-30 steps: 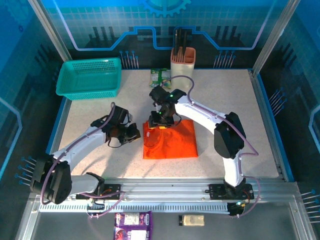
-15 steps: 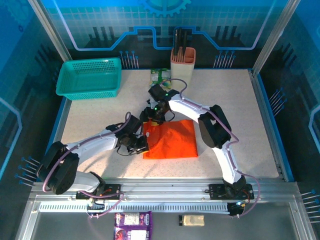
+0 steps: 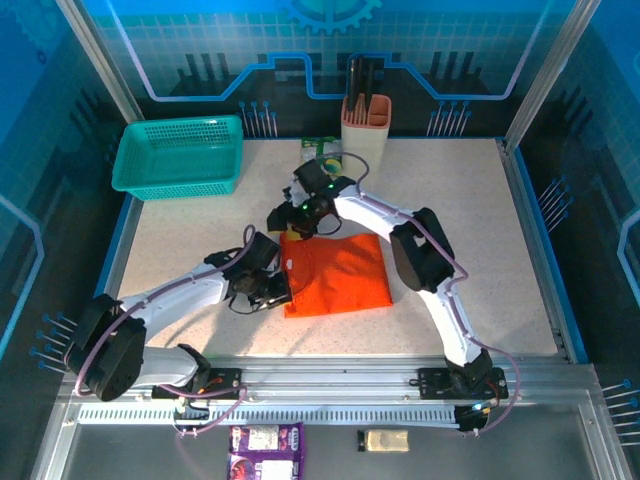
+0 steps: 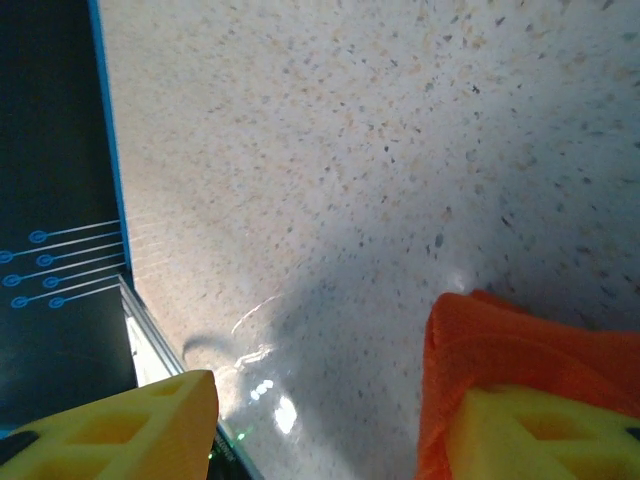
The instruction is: Fold the inside-out t-shirt
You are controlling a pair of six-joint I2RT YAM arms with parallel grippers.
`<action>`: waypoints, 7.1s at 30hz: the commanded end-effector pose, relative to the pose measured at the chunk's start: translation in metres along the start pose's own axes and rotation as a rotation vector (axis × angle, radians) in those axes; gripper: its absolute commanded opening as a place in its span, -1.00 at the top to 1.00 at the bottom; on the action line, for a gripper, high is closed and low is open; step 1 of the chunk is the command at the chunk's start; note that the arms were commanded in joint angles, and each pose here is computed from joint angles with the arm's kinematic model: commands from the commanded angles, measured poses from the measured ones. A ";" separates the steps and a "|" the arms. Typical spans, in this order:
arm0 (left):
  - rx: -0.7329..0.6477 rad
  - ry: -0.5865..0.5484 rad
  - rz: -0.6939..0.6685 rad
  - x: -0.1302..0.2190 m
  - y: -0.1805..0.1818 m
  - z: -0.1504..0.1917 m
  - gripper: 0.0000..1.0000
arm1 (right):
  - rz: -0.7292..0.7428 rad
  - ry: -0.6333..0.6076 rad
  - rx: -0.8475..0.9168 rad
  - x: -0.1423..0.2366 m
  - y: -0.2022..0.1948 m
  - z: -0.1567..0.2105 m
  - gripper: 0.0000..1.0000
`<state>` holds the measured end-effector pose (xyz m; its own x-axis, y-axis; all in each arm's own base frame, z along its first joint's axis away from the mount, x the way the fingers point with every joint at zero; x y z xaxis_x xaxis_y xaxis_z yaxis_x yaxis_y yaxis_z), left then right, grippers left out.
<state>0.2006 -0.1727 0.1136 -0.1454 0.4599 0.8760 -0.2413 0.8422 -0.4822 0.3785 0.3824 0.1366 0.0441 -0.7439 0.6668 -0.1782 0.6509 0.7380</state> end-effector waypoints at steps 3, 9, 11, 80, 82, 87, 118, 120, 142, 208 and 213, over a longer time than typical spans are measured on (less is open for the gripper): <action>-0.035 -0.021 0.051 0.016 -0.028 -0.006 0.96 | 0.042 -0.067 0.023 0.071 -0.011 0.003 -0.22; -0.053 0.027 0.014 -0.008 -0.032 -0.005 0.97 | 0.082 -0.051 -0.037 0.088 -0.056 0.010 -0.21; -0.042 0.033 -0.016 -0.017 -0.024 -0.004 0.97 | 0.105 -0.044 -0.049 0.090 -0.069 0.012 -0.22; -0.148 -0.164 -0.005 0.032 -0.064 -0.094 0.96 | 0.130 -0.091 -0.133 0.143 -0.121 0.045 -0.19; -0.137 -0.126 0.012 0.021 -0.064 -0.069 0.96 | 0.106 -0.070 -0.111 0.136 -0.118 0.040 -0.18; -0.118 -0.058 0.010 -0.005 -0.056 -0.023 0.96 | 0.110 -0.002 -0.080 0.120 -0.117 0.032 -0.16; 0.032 0.018 -0.122 -0.058 0.020 -0.020 0.99 | 0.270 0.097 -0.150 0.106 -0.178 0.054 -0.13; 0.028 0.015 -0.120 -0.058 0.021 -0.031 0.99 | 0.293 0.093 -0.186 0.112 -0.184 0.067 -0.12; -0.175 -0.008 -0.081 -0.063 -0.045 -0.168 0.93 | 0.379 -0.046 -0.388 0.121 -0.157 0.217 -0.14; -0.160 0.084 -0.197 -0.086 -0.019 -0.134 1.00 | 0.433 -0.121 -0.309 0.136 -0.220 0.105 -0.07; -0.156 0.087 -0.202 -0.087 -0.017 -0.134 1.00 | 0.446 -0.125 -0.316 0.133 -0.219 0.108 -0.06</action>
<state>0.3582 -0.2005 0.0630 -0.0758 0.3658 0.9276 -0.0814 0.9249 -0.3714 0.3285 0.1303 0.0657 -0.1145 -0.4319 0.8946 0.1174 0.8883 0.4439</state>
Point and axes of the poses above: each hand's point on the last joint's axis, 136 mm out from that joint toward the fingers, its own x axis back along the fingers, its own y axis along the line the jaws close on, z = x × y, the point moved 5 cm from there along x, back along the fingers, and after that the axes turned 1 degree about x, right-handed, at the moved point
